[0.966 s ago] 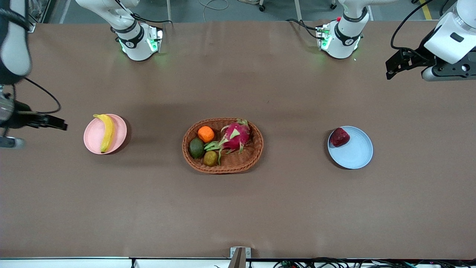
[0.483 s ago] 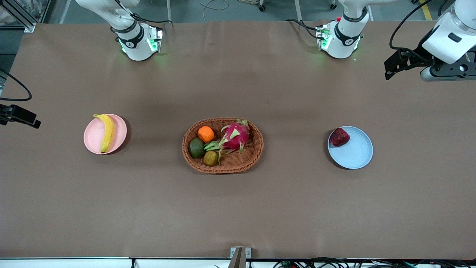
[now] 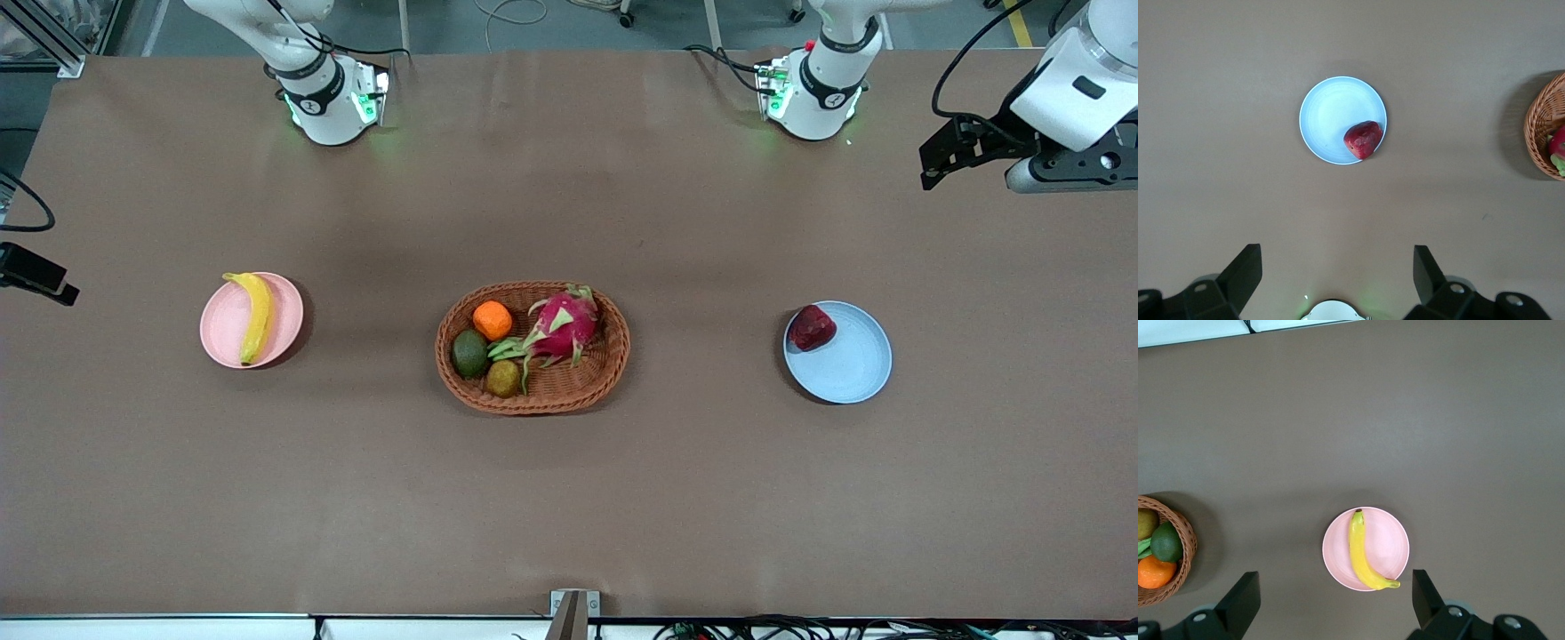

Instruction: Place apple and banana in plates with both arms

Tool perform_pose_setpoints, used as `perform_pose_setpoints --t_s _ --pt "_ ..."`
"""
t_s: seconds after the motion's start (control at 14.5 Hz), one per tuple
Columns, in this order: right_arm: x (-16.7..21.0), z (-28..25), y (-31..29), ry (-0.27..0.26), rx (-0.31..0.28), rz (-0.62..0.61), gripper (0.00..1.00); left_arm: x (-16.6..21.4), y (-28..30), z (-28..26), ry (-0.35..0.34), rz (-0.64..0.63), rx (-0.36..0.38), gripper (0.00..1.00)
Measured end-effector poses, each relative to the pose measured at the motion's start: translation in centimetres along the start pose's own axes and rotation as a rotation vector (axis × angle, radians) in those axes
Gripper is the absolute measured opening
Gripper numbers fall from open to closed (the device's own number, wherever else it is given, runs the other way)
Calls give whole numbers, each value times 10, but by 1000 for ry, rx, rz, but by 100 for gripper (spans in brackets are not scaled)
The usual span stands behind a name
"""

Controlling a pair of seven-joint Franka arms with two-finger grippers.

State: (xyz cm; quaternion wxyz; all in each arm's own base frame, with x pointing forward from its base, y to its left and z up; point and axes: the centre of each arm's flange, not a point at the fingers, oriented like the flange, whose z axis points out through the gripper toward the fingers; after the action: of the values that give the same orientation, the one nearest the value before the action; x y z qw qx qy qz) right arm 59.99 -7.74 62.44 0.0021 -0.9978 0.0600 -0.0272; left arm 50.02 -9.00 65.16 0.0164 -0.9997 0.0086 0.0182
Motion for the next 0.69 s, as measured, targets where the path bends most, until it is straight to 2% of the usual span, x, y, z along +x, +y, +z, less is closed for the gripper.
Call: perform_pose_setpoints --t_s 0.48,0.69 --pt "-68 -8 5 24 6 7 100 0 -1 -5 11 -1 -2 100" --pt "-84 -13 2 31 7 2 100 0 -1 -5 12 -1 -2 100"
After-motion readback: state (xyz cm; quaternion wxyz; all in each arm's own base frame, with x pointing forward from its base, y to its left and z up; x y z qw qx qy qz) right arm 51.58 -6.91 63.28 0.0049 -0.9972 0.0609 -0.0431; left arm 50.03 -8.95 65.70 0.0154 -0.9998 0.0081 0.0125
